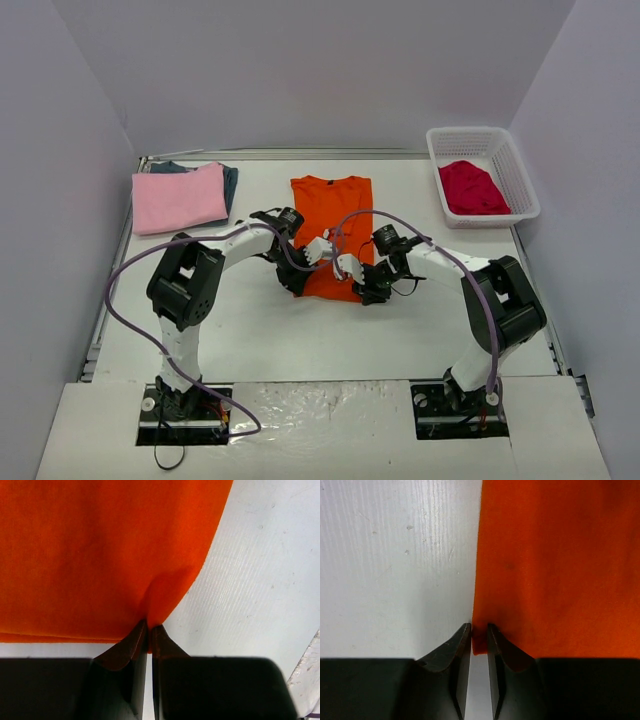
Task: Fold and stack the t-shirts
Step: Grab one side of the 2/3 rectangular tshirt with both arms
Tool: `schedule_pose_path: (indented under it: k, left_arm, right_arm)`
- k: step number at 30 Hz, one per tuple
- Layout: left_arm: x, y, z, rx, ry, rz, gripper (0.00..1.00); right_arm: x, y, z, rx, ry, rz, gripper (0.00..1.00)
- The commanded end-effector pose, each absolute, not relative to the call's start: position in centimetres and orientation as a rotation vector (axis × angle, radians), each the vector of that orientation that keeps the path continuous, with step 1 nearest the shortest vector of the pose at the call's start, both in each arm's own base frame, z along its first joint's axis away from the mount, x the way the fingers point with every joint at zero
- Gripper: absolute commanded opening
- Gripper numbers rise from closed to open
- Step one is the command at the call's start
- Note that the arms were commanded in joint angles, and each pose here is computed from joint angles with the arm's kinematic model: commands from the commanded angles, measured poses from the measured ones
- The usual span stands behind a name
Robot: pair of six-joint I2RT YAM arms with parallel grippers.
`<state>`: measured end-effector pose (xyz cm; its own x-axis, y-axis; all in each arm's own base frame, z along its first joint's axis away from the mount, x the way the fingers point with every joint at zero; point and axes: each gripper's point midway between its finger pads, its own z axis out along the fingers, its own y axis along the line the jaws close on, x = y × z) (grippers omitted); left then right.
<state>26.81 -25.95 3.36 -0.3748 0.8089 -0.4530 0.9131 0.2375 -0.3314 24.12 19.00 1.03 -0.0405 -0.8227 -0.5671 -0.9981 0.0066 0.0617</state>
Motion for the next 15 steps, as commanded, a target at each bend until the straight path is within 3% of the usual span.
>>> schedule_pose_path:
  k: [1, 5, 15]
  left_arm:
    - [25.6, -27.2, 4.5, 1.707, 2.235, -0.919, 0.02]
    - [25.4, -27.0, 4.5, 1.706, 2.236, -0.918, 0.02]
    - [25.1, -26.6, 5.2, 1.717, 2.232, -0.918, 0.02]
  right_arm:
    - [25.3, 17.5, -0.4, -1.836, 2.025, 0.49, 0.16]
    - [25.2, 17.2, -0.8, -1.827, 2.053, 0.47, 0.02]
    - [25.1, 17.2, 1.5, -1.785, 2.065, 0.474, 0.0]
